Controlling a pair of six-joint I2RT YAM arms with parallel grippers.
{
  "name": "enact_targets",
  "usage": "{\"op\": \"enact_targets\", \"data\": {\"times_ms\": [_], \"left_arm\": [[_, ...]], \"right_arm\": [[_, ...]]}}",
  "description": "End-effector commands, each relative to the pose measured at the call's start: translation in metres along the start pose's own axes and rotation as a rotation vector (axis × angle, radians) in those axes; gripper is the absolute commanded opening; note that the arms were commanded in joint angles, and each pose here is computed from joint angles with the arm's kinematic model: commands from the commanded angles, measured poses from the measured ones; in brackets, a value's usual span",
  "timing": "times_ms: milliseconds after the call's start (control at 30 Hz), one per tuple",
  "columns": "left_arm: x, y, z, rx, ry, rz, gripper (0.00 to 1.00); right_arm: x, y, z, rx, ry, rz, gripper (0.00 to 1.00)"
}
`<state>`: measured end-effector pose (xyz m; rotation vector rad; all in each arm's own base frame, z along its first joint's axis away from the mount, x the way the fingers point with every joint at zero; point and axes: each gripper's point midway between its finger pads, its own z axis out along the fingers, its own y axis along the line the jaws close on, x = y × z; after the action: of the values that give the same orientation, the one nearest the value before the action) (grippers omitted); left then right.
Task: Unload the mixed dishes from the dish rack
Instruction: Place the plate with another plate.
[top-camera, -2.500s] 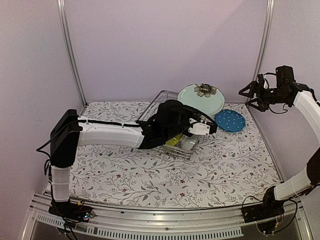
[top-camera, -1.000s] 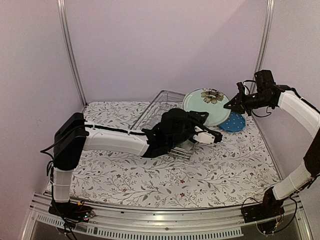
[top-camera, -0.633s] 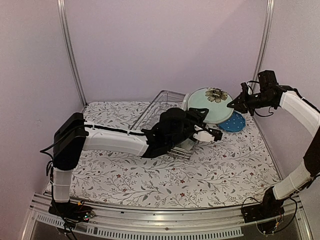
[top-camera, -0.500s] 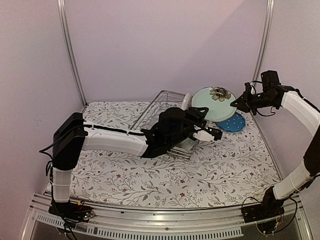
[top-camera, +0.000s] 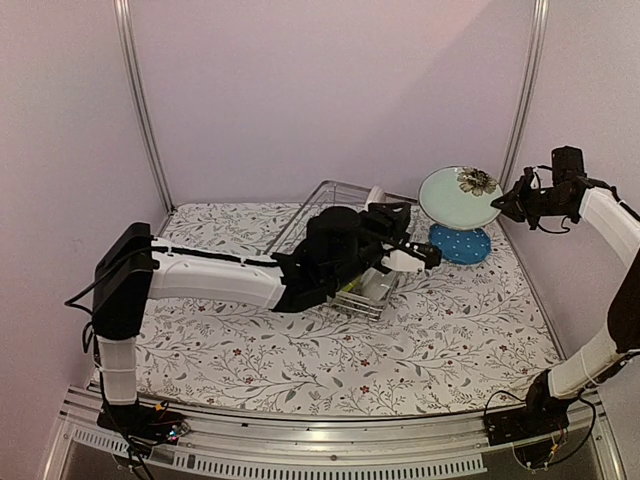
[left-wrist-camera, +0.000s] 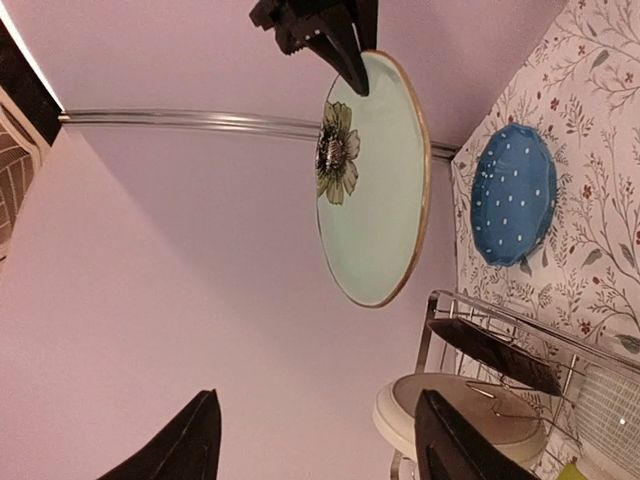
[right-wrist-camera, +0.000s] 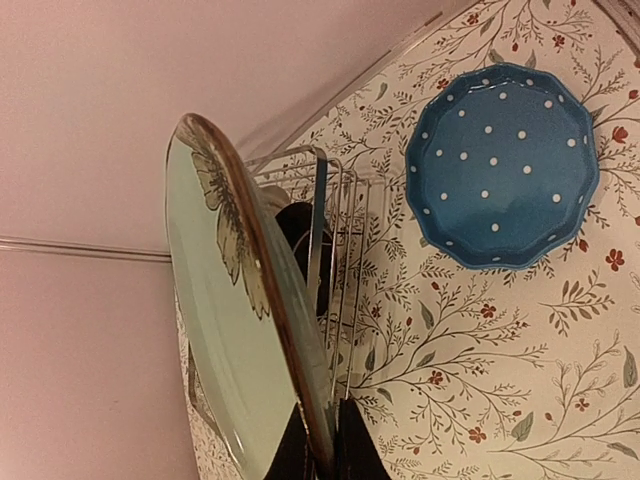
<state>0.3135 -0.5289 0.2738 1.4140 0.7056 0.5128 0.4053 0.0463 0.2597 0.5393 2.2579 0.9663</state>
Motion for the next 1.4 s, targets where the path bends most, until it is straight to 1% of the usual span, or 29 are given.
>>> {"op": "enact_targets", "data": {"times_ms": [0,267,433,1000,1200,1367], "left_arm": [[0.011,0.051,-0.014,-0.084,0.012,-0.141,0.67],[0.032,0.087,-0.033,-0.113,0.007,-0.353,0.67],[0.042,0.104,-0.044,-0.14,0.011,-0.436,0.67],[0.071,0.127,-0.062,-0.188,0.053,-0.6,0.69],[0.077,0.129,-0.066,-0.194,0.068,-0.605,0.69],[0.084,0.133,-0.071,-0.202,0.079,-0.606,0.69]], "right_arm": [[-0.022,0.004,-0.014,-0.017,-0.12,-0.044,0.0],[-0.032,-0.046,0.0,0.091,-0.147,-0.004,0.0],[-0.04,-0.064,0.011,0.117,-0.144,0.013,0.0],[-0.065,-0.114,0.073,0.127,-0.11,0.067,0.0],[-0.077,-0.12,0.09,0.101,-0.122,0.102,0.0],[-0.081,-0.127,0.105,0.082,-0.109,0.133,0.0]]}}
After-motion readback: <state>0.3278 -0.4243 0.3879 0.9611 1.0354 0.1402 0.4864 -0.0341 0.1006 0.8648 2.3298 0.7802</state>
